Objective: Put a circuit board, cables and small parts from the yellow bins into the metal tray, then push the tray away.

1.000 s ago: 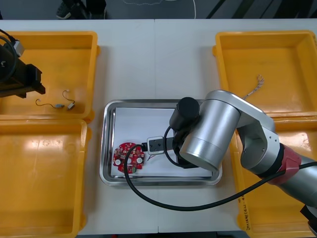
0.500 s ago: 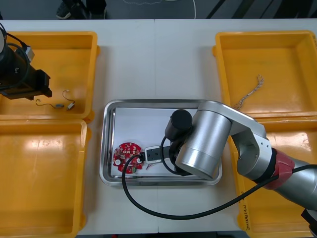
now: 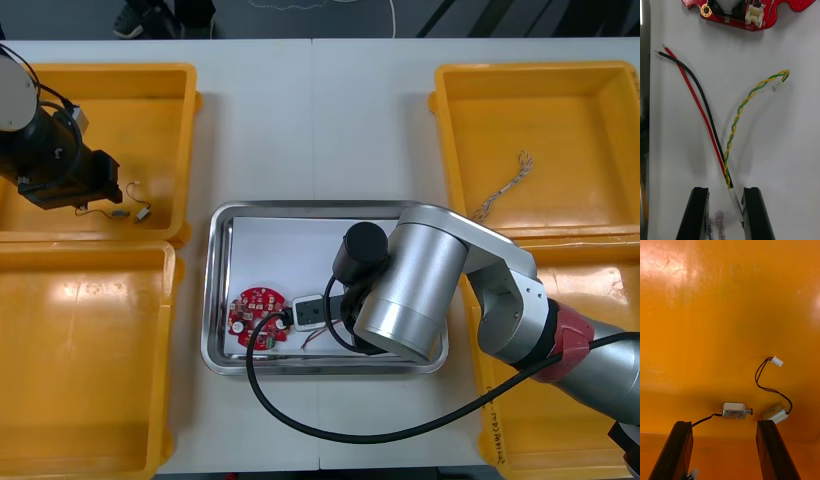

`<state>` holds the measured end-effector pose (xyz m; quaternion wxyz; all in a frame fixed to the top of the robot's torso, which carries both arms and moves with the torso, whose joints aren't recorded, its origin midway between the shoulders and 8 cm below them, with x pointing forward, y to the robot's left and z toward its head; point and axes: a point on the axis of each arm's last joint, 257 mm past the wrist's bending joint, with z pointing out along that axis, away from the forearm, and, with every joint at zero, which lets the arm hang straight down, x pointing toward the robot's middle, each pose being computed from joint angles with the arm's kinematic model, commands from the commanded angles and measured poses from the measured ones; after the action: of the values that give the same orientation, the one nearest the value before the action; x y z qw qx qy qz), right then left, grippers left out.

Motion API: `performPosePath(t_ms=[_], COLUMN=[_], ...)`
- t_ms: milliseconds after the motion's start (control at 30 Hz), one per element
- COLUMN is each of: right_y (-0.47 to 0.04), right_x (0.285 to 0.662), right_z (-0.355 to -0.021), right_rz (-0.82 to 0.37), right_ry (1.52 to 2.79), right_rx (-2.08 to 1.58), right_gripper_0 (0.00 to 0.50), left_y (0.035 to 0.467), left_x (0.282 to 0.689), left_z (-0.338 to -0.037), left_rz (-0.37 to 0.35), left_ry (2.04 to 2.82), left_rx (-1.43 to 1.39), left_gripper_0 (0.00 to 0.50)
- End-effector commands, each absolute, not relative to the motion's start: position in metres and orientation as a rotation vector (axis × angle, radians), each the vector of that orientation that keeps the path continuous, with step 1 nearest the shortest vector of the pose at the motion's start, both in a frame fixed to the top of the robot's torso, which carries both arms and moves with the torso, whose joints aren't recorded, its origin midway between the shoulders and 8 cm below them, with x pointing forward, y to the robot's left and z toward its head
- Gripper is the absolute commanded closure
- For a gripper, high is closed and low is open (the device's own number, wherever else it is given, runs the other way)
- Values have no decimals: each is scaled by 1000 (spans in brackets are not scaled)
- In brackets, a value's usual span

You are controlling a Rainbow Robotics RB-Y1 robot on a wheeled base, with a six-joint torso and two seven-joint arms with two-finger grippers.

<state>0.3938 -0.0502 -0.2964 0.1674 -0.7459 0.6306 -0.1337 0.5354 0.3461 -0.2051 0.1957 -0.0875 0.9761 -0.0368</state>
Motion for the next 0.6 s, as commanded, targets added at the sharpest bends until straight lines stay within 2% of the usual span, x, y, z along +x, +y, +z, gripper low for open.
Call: performPosePath(t_ms=[33, 400, 600], right_y=[-50, -52, -61], right_x=[404, 412, 415], right_z=[-285, -266, -236], right_rz=[-428, -414, -419], right_ry=[1758, 1775, 1802], right_rx=[-2110, -2057, -2024], right_gripper_0=[0, 0, 0], left_y=[328, 327, 328], left_x=[553, 556, 554], left_z=[-189, -207, -215], left_rz=[-90, -83, -68], left_ry=[2694, 2710, 2715], left_rx=[-84, -66, -50], left_gripper_0=[5, 5, 6])
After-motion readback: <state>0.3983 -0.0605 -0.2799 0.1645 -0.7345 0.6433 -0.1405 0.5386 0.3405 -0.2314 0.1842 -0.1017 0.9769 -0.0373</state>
